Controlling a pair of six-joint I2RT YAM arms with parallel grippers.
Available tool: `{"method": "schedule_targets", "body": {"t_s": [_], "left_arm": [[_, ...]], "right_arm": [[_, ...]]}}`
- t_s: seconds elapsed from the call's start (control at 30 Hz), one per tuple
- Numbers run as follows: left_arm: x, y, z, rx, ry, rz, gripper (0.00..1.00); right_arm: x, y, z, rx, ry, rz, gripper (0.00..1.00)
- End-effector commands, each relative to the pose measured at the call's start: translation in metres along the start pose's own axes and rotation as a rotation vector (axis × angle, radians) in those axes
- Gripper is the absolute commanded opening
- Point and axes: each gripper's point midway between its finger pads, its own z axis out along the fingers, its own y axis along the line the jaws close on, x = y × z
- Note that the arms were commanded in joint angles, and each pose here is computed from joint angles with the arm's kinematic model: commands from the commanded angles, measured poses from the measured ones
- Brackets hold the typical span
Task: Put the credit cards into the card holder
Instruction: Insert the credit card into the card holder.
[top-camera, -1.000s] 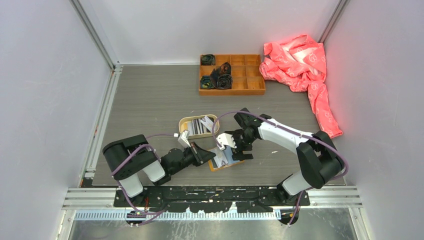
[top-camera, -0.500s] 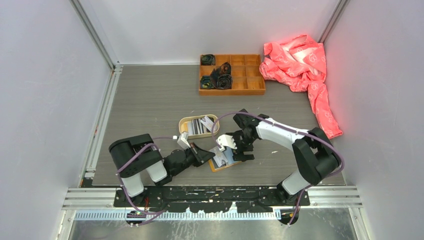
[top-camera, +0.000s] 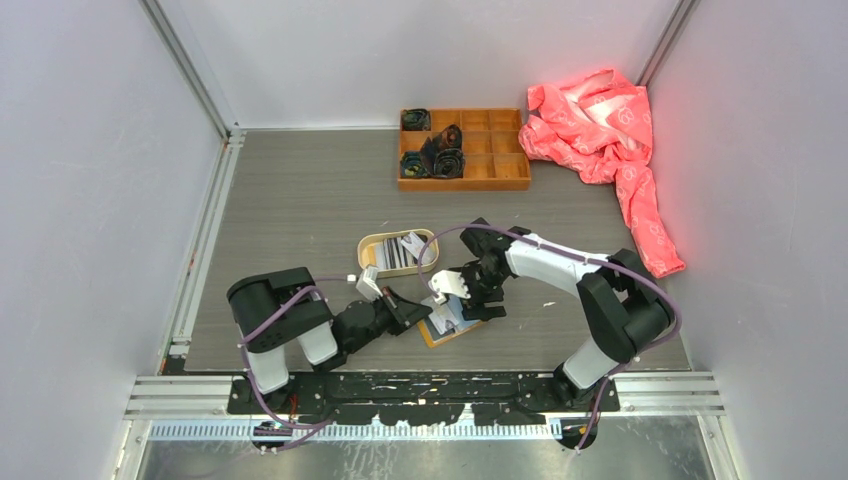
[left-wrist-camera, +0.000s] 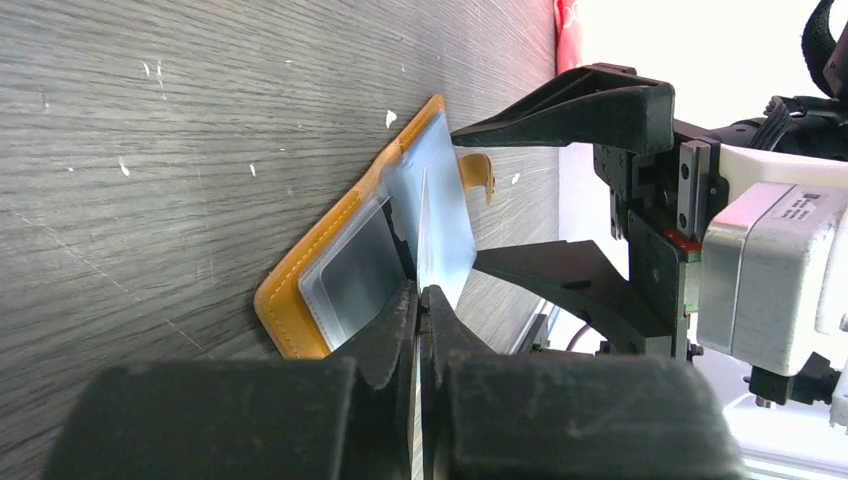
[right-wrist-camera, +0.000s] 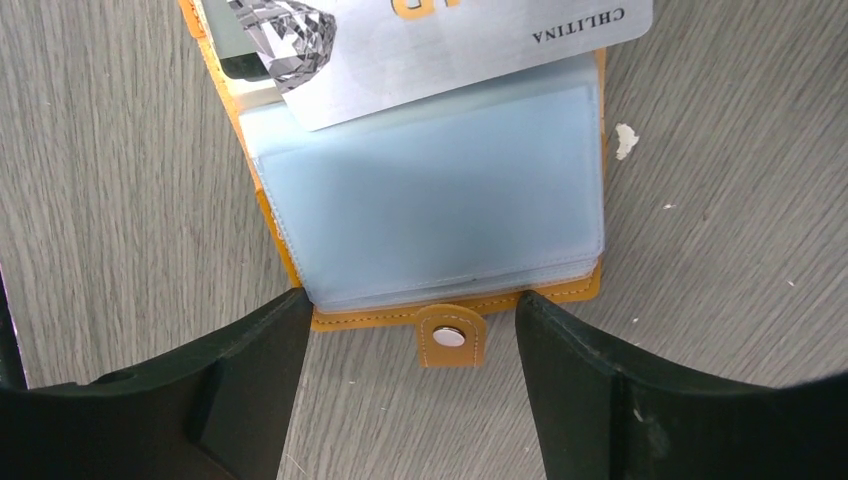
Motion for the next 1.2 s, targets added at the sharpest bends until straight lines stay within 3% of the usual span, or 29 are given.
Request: {"method": "schedule_targets", "body": {"t_s": [0.0,1.17], "left_arm": [[-0.007,-0.019,0.004,0.061,-0.049,-0.015,0.0],[0.01,0.012,-0.003,-0.055,-0.096,-0.152,0.0]], "right_arm": [[-0.006,0.008,0.001,-0.05,-0.009,-0.004,0.78],[-0.016,0.013,0.011,-0.072,0.004,0.002,0.71]]}}
